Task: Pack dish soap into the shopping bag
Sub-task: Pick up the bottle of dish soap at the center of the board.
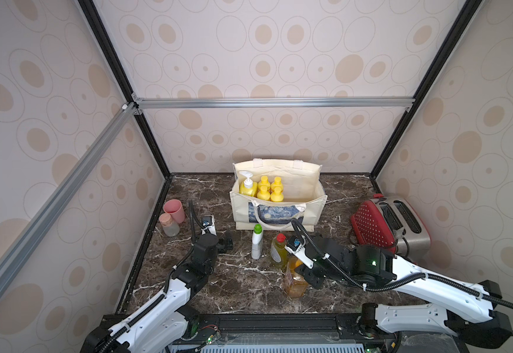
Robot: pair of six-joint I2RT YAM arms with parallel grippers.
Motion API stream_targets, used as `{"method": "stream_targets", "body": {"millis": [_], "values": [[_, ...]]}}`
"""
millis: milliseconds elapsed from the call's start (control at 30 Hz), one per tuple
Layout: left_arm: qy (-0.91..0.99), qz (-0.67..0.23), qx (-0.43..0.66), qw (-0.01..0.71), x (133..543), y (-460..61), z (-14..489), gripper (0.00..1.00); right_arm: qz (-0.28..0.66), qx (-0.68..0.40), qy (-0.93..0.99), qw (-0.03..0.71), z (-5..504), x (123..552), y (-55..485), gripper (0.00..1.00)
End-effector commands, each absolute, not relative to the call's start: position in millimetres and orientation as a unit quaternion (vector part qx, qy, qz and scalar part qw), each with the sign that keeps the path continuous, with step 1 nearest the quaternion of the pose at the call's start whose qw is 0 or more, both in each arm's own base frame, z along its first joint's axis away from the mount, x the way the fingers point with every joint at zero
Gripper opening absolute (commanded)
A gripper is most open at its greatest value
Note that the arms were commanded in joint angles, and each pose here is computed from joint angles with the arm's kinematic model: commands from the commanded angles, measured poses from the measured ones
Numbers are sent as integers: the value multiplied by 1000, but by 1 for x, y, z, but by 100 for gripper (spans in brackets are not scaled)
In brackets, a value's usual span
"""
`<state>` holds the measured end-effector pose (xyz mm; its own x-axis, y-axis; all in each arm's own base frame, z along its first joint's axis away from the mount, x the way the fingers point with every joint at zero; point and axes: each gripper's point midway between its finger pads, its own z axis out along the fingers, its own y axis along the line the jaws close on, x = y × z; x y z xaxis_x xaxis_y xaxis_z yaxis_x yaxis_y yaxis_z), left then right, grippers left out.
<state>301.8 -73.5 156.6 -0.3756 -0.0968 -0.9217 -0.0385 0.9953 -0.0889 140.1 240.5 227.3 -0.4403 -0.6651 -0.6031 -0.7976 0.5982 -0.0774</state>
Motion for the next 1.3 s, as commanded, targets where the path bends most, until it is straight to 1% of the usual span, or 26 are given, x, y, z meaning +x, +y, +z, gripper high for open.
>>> {"method": "stream_targets", "body": {"millis": [0, 300, 667, 833, 900, 1133, 1267], "values": [[815, -37, -56, 576, 309, -74, 177, 99, 139, -410, 809, 398, 295, 155, 247, 0], [815, -37, -55, 576, 309, -74, 177, 99, 174, -421, 772, 444, 362, 153, 253, 0], [817, -34, -56, 573, 310, -74, 175, 99, 215, -414, 709, 529, 470, 154, 255, 0], [816, -36, -56, 574, 310, -74, 175, 99, 203, -393, 720, 534, 481, 171, 252, 0], [817, -35, -55, 572, 311, -75, 175, 99, 213, -383, 720, 538, 487, 178, 252, 0], [815, -37, -56, 575, 309, -74, 175, 99, 240, -359, 701, 567, 538, 199, 256, 0], [817, -36, -54, 573, 310, -75, 175, 99, 239, -343, 691, 590, 560, 214, 255, 0]]}}
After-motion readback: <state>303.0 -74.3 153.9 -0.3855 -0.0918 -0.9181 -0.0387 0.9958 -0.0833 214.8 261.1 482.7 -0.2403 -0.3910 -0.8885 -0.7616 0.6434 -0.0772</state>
